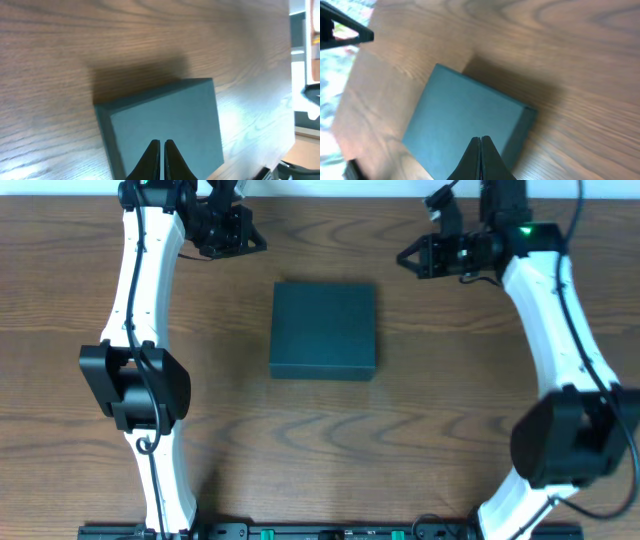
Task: Pack container
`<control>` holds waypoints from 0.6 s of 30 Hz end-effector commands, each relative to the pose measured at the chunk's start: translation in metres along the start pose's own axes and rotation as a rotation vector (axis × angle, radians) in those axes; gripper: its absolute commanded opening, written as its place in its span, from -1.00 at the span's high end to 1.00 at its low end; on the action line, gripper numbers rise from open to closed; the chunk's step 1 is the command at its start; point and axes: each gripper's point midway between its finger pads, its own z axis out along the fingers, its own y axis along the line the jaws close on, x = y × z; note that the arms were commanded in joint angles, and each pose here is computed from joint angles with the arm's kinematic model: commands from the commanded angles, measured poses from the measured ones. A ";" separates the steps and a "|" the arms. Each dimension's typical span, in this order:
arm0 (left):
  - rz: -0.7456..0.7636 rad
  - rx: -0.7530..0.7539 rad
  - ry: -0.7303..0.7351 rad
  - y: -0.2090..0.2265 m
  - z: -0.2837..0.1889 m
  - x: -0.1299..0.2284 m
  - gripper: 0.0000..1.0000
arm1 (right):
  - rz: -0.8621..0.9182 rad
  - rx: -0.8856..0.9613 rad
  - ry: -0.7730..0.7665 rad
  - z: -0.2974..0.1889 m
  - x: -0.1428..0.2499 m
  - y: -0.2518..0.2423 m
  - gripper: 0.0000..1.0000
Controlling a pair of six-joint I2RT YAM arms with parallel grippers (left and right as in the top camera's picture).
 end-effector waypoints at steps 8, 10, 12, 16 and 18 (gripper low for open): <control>0.124 -0.159 0.115 -0.027 0.019 0.031 0.88 | 0.061 0.166 -0.021 -0.060 0.009 -0.026 0.97; 0.117 -0.184 0.122 -0.033 0.015 0.036 0.88 | 0.046 0.184 -0.006 -0.063 0.013 -0.027 0.97; 0.114 -0.214 0.124 -0.035 0.005 0.040 0.88 | 0.027 0.195 0.002 -0.066 0.015 -0.026 0.97; 0.105 -0.229 0.134 -0.049 -0.024 0.056 0.88 | 0.021 0.186 0.006 -0.072 0.018 -0.018 0.97; 0.114 -0.245 0.129 -0.056 -0.039 0.063 0.88 | 0.029 0.171 0.017 -0.078 0.024 -0.009 0.97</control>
